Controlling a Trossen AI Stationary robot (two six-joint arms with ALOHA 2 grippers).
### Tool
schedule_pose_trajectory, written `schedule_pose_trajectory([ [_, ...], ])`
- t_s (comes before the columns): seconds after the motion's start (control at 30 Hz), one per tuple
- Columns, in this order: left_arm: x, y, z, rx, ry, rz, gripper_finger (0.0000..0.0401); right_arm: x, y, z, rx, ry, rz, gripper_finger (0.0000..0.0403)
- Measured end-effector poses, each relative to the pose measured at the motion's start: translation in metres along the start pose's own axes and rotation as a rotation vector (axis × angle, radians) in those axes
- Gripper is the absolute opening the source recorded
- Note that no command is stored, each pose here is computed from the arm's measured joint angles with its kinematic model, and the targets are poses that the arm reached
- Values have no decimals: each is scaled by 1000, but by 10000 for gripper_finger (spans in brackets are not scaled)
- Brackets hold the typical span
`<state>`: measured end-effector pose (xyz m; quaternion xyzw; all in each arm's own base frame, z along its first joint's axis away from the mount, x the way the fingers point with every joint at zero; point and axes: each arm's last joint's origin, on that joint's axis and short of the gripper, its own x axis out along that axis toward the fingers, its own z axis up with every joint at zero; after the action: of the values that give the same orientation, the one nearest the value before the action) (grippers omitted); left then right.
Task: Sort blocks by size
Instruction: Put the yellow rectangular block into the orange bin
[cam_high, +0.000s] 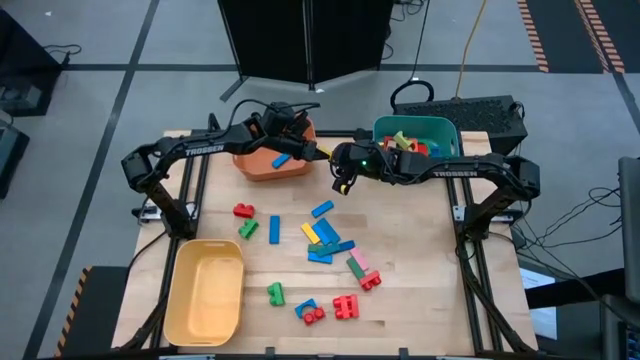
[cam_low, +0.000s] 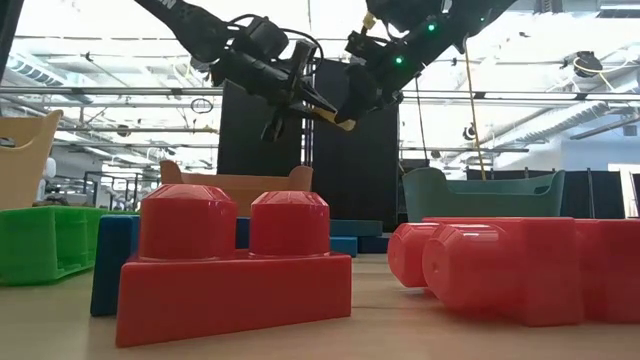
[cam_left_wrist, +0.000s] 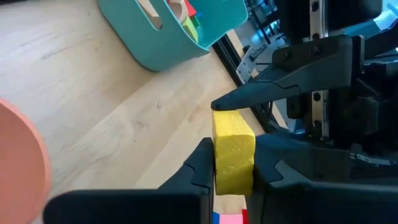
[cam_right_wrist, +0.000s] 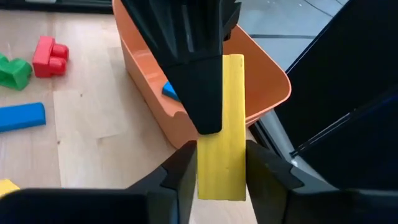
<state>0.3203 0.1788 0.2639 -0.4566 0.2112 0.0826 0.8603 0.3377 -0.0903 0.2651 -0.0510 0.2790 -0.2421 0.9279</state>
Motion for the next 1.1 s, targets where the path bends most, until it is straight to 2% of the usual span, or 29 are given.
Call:
schedule_pose_trajectory([
  [0.2, -8, 11, 9, -22, -39, 32, 33, 2, -6, -4, 96, 41, -14, 170],
  [0.4, -19, 27, 17, -41, -66, 96, 32, 1, -3, -15, 95, 140, 27, 203],
  [0.67, -33, 53, 12, -57, 28, 251, 40, 10, 7, -25, 20, 197, 248, 201],
  [0.9, -43, 67, 2, -30, 121, 418, 43, 33, 21, -42, -48, 251, 347, 195],
  [1.1, -50, 76, -2, 26, 145, 624, 44, 49, 39, -51, -121, 217, 463, 196],
])
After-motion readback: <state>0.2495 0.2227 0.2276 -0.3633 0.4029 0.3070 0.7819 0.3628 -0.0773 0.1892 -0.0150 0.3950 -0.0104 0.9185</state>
